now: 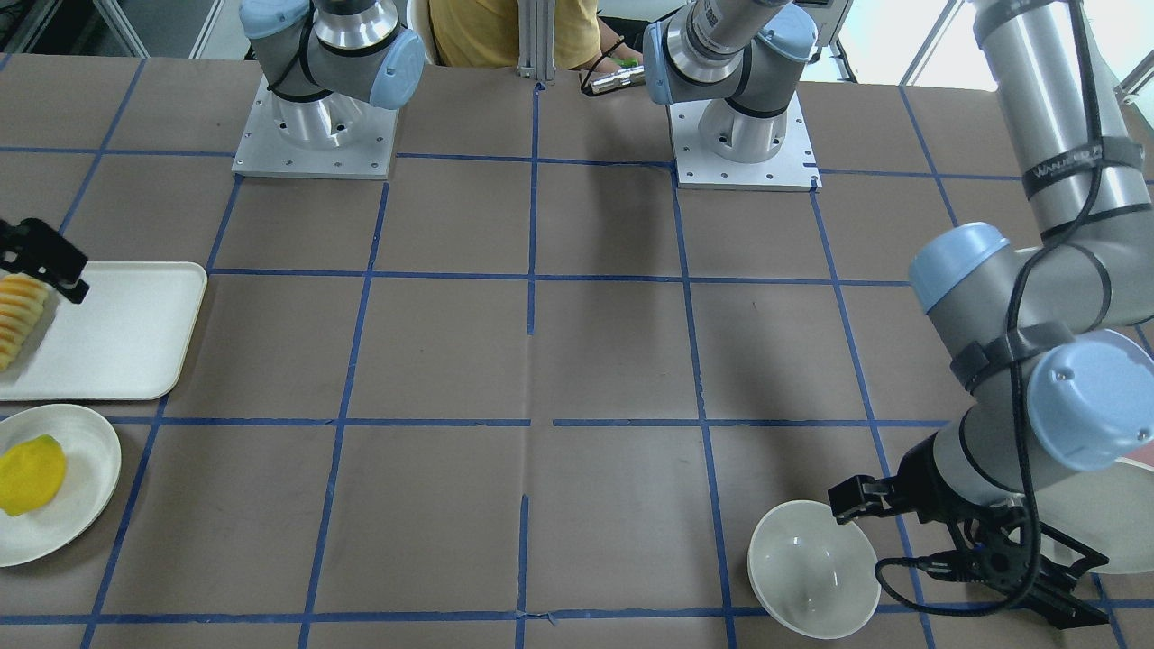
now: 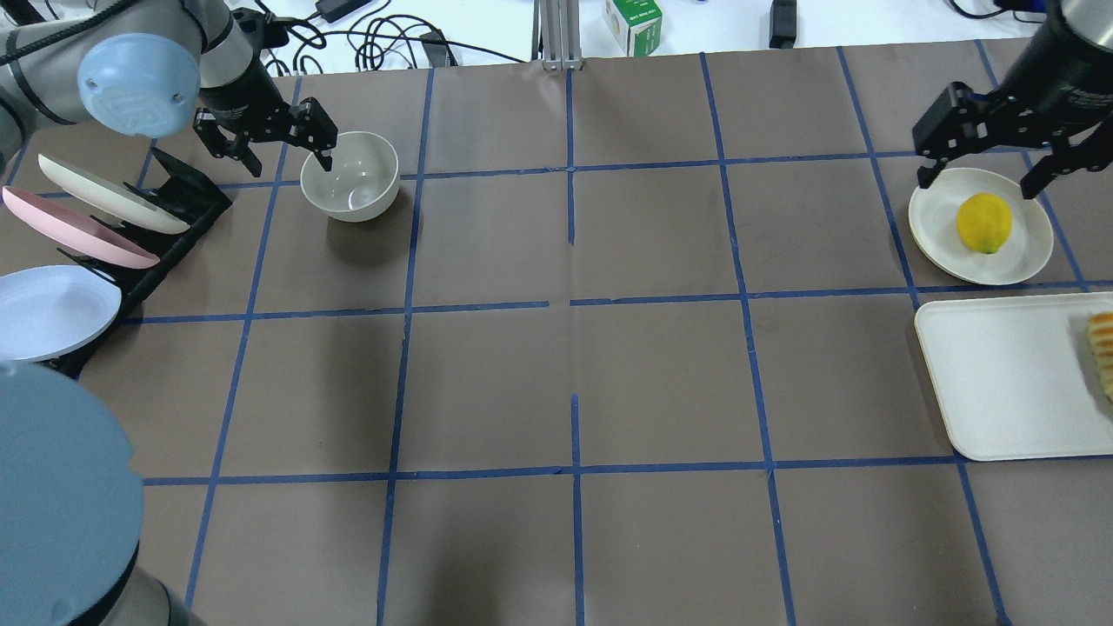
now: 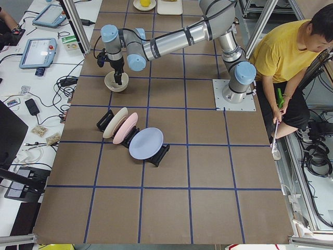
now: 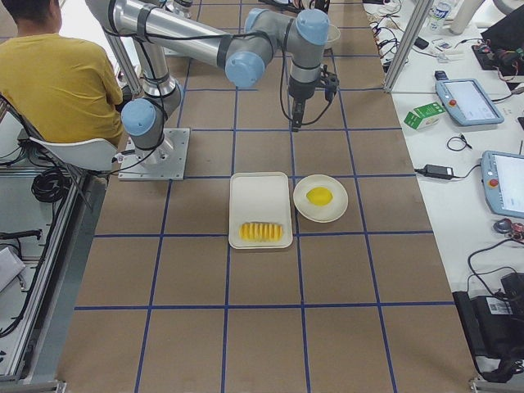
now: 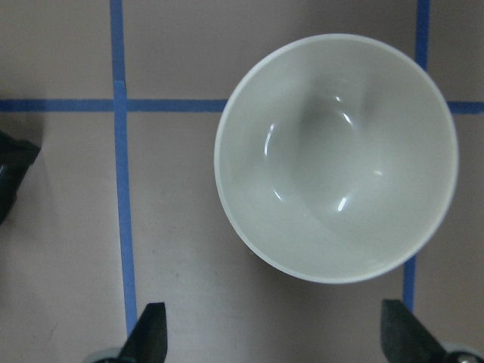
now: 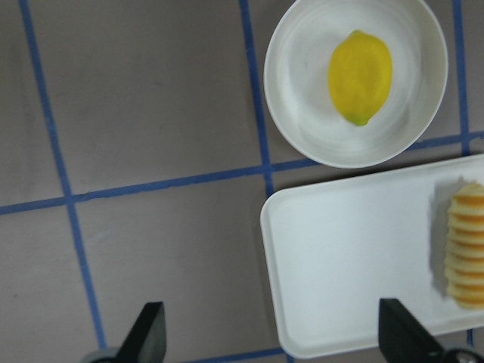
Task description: Place bowl and put lemon in it
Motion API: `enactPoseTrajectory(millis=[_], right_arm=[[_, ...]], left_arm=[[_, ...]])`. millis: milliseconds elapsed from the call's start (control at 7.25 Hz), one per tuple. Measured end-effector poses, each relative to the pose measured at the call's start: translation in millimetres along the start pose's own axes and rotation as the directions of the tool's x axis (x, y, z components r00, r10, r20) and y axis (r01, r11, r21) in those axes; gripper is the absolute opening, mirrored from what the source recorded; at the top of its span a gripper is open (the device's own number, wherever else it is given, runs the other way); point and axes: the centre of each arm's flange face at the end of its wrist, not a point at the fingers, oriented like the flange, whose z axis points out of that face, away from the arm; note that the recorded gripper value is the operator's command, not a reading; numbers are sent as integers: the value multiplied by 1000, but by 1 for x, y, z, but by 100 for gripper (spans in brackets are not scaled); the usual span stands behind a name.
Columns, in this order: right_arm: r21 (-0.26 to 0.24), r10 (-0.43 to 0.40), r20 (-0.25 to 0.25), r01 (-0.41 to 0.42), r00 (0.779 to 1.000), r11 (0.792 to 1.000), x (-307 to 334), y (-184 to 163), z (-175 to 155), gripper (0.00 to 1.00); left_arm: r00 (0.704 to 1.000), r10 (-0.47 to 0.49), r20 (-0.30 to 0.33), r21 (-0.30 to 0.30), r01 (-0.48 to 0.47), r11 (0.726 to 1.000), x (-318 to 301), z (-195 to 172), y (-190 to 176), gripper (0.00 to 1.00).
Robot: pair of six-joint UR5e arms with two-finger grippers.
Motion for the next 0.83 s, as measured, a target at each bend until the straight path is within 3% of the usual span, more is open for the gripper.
enactPoseTrajectory(millis=[276, 414, 552, 828], right_arm=[[50, -29, -30, 31, 999, 998, 30, -53, 69, 100], [68, -28, -40, 31, 999, 997, 38, -72, 97, 100], [86, -22, -49, 26, 999, 996, 46, -85, 122, 100], [78, 0, -64, 5, 998, 997, 61, -98, 166, 100]], left_arm=[[1000, -5, -4, 10, 5, 1000, -21, 46, -15, 100], [1000, -11, -5, 14, 11, 1000, -24, 63, -20, 94], [1000, -20, -13, 15, 20, 1000, -24, 73, -22, 83], [994, -53, -96, 27, 56, 998, -17, 80, -26, 38]])
